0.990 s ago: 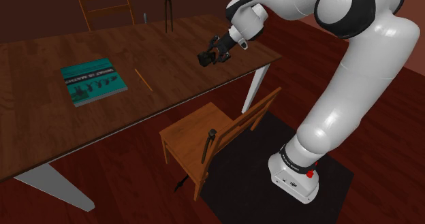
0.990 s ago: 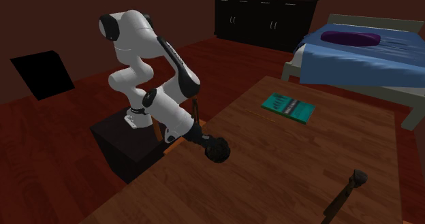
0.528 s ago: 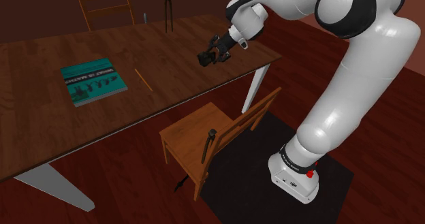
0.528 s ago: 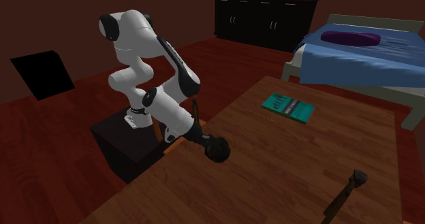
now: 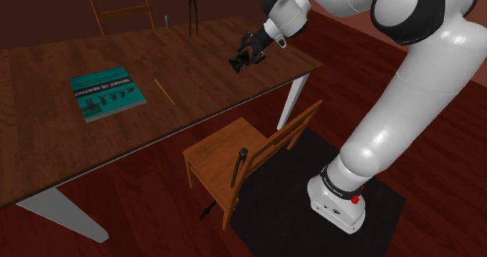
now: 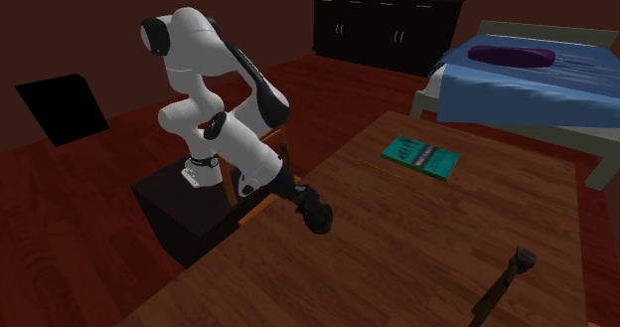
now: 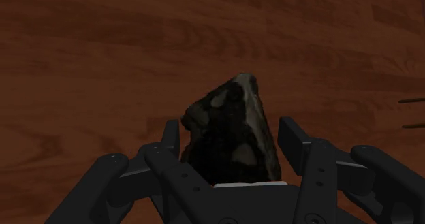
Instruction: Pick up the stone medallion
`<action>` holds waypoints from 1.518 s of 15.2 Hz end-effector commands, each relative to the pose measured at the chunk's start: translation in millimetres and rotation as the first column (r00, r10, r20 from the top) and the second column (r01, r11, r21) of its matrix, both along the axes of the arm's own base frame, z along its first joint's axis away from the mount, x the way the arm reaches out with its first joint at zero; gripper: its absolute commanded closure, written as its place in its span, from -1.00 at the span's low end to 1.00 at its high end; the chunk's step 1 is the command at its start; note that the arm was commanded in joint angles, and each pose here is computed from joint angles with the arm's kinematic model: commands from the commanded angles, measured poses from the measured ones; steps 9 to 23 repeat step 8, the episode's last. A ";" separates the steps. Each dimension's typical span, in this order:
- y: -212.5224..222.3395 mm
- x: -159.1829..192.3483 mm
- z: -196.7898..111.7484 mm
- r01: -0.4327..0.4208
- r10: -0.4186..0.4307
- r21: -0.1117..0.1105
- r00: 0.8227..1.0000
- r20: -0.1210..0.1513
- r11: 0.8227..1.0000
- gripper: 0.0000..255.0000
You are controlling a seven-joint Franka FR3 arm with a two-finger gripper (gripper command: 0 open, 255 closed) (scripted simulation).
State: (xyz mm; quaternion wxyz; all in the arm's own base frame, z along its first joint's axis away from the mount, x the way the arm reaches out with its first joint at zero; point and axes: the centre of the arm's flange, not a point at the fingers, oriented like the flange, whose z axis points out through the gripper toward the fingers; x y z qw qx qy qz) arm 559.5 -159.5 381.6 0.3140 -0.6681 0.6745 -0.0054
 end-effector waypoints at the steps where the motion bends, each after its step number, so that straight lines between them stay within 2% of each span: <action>1: 0.2 -0.7 10.5 0.000 0.000 0.000 1.000 0.000 1.000 1.00; 6: 0.2 -0.7 36.9 0.000 0.000 0.000 1.000 0.000 1.000 1.00; 23: 0.2 -0.8 37.7 0.000 0.000 0.000 1.000 0.000 1.000 1.00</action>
